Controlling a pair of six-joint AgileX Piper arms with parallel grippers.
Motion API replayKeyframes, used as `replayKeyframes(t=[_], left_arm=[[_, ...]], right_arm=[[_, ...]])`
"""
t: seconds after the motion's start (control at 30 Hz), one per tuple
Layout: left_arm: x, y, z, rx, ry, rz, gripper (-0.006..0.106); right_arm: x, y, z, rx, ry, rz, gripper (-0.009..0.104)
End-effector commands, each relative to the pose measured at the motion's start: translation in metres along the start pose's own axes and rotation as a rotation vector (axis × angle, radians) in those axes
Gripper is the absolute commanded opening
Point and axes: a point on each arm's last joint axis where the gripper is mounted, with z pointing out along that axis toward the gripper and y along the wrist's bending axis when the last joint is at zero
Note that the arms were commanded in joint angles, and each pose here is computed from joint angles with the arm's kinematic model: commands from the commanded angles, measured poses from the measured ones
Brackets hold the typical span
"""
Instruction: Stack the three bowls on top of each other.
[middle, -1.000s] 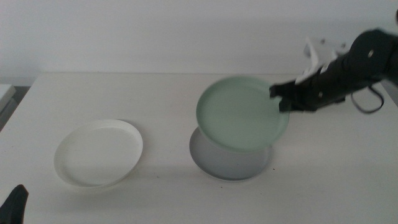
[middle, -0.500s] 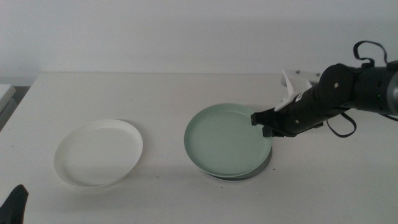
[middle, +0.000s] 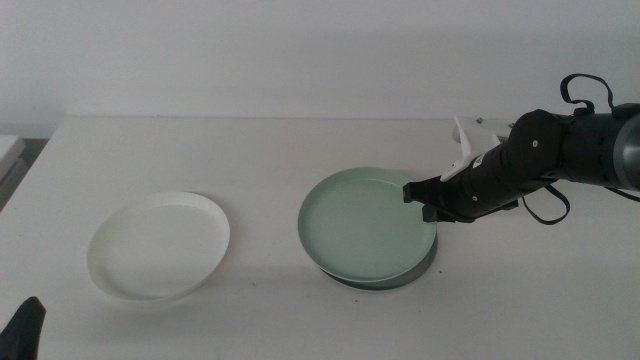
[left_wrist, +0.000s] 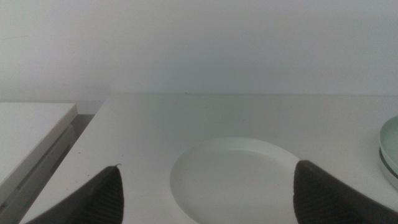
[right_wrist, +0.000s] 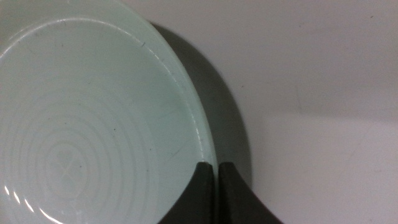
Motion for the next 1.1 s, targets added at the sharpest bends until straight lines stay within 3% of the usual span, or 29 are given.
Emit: replayKeyframes(t=[0.0,0.53,0.6,0.73,0.87,0.93,1.0,1.07], left_arm=[[-0.002,0.0,0.0,0.001,-0.018,-0.006,0.094],[-0.002,0.0,0.0,0.001,-0.018,-0.006,0.094],[-0.002,0.0,0.0,0.001,-0.018,-0.006,0.094],[-0.002,0.0,0.0,0.001,-0.018,-0.006,0.094],[-0.002,0.0,0.0,0.001,-0.018,-0.006,0.094],[-0.002,0.0,0.0,0.001,-0.018,-0.006,0.094],[-0.002,0.0,0.0,0.001,-0.018,-0.006,0.094],[-0.002,0.0,0.0,0.001,-0.018,-0.006,0.094]], right_arm=[[-0.001,0.001,-0.001,0.005,-0.02,-0.005,-0.002],[0.002,-0.004,-0.001,0.025,0.025,0.016,-0.002],[0.002,-0.004,-0.001,0.025,0.025,0.016,0.002],[0.001,-0.004,-0.001,0.026,0.009,0.01,0.028],[-0.006,0.0,-0.015,0.019,-0.02,-0.012,0.069],[-0.015,0.007,-0.037,0.007,-0.051,-0.069,0.084],[-0.023,0.015,-0.068,-0.012,-0.097,-0.156,0.093],[-0.027,0.024,-0.111,-0.035,-0.172,-0.23,0.093]])
